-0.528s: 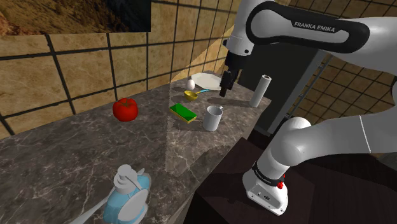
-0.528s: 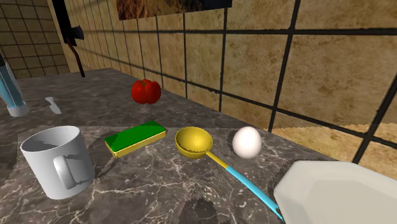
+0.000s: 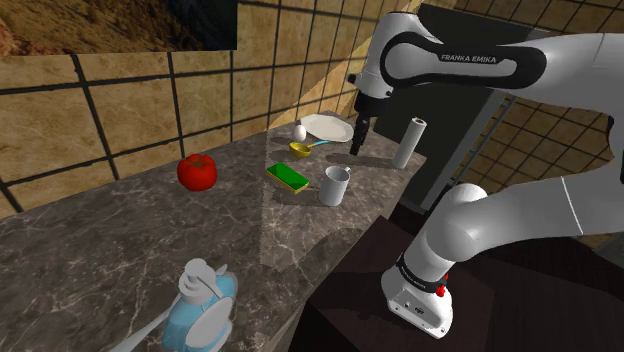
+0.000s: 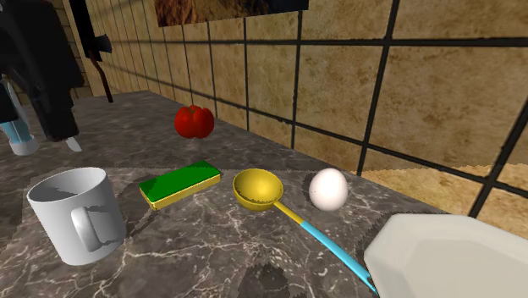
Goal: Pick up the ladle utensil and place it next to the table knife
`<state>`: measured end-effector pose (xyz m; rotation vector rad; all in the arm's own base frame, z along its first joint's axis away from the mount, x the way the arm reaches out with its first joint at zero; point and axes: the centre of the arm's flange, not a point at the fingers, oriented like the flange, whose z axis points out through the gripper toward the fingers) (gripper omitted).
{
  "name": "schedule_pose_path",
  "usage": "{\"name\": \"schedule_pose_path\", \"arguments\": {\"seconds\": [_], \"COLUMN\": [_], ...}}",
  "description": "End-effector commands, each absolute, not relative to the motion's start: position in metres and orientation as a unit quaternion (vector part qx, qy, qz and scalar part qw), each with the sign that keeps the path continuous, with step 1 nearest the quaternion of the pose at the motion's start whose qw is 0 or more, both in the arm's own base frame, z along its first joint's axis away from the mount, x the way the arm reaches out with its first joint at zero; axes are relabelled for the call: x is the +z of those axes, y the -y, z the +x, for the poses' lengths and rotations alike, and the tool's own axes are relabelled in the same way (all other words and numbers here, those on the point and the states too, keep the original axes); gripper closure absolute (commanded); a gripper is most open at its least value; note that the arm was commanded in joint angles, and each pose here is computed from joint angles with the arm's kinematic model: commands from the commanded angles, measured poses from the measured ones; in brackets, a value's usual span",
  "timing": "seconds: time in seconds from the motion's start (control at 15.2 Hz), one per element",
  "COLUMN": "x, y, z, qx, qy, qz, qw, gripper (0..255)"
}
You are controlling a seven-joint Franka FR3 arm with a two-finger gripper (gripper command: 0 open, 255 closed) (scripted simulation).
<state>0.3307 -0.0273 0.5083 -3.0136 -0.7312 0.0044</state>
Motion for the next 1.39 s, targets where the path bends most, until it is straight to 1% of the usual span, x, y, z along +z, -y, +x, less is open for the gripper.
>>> {"name": "schedule_pose_path", "arguments": {"seconds": [0.0,0.59,1.32], "x": [0.495,0.438,0.378], "y": [0.047,0.116,0.152], "z": [0.34,0.409,0.527], "qx": [-0.006,-0.036,-0.071], "qy": [0.285,0.479,0.686], "qz": [-0.958,-0.877,-0.724], "qw": [0.016,0.002,-0.016], "gripper": [0,0,0]}}
